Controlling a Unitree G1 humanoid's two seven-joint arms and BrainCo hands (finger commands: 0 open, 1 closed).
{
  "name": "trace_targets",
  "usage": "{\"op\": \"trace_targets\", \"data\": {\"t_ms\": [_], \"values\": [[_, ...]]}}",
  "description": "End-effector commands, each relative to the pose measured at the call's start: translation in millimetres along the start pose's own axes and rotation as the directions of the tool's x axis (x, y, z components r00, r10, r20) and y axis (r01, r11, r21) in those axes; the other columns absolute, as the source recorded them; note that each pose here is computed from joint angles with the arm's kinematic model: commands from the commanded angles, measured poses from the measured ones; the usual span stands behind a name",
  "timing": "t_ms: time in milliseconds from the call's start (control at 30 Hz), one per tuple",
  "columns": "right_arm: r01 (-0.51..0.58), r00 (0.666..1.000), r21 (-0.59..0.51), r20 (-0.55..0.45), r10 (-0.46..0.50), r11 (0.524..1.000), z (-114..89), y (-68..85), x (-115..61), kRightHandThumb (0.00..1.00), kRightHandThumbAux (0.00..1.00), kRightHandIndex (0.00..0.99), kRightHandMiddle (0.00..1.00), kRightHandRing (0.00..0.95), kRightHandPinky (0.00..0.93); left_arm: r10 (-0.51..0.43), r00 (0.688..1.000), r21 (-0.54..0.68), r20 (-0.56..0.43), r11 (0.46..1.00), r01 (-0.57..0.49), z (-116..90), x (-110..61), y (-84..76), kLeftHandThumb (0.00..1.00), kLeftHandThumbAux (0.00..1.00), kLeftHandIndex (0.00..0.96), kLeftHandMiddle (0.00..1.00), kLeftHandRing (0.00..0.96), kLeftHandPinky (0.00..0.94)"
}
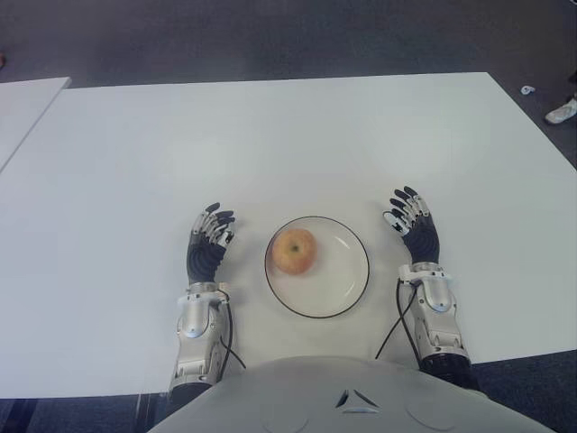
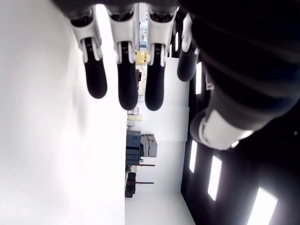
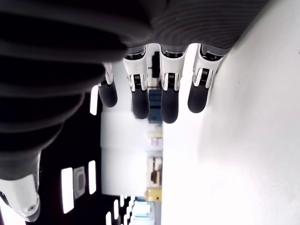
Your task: Put the apples into the plate.
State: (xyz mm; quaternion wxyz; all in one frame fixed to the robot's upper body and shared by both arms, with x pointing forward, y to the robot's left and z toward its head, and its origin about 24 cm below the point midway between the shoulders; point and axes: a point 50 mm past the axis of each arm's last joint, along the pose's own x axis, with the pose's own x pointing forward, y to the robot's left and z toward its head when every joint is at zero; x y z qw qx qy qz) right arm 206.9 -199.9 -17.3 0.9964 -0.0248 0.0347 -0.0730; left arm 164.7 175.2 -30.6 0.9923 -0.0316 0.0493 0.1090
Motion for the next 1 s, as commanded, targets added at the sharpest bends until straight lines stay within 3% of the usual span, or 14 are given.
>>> {"op": "trace_targets", "data": {"t_ms": [33, 633, 1000], "values": [[0.021, 0.965, -0.009, -0.263, -0.023, 1.0, -49.4, -1.4, -29.0, 0.243, 0.633, 0.118, 0.18, 0.194, 0.213, 0.012, 0.984, 0.023, -0.175, 1.0, -0.008, -30.1, -15.2, 5.8, 0.34, 0.7, 0.204, 0.339, 0.337, 0.335], [0.001, 0.967, -0.033, -0.254, -0.009, 0.999, -53.9, -3.0, -27.7, 0.229, 0.646, 0.097, 0.171, 0.193, 0.212, 0.016, 0.985, 0.003, -0.173, 1.0, -0.016, -31.0, -15.1, 4.1, 0.387, 0.72, 0.209, 0.339, 0.344, 0.347], [0.01, 0.967, -0.005, -0.254, -0.011, 1.0, -52.7, -3.5, -27.6, 0.27, 0.639, 0.115, 0.183, 0.209, 0.231, 0.017, 0.986, -0.001, -0.164, 1.0, -0.017, -28.4, -17.9, 1.6, 0.399, 0.721, 0.21, 0.343, 0.344, 0.341]]}}
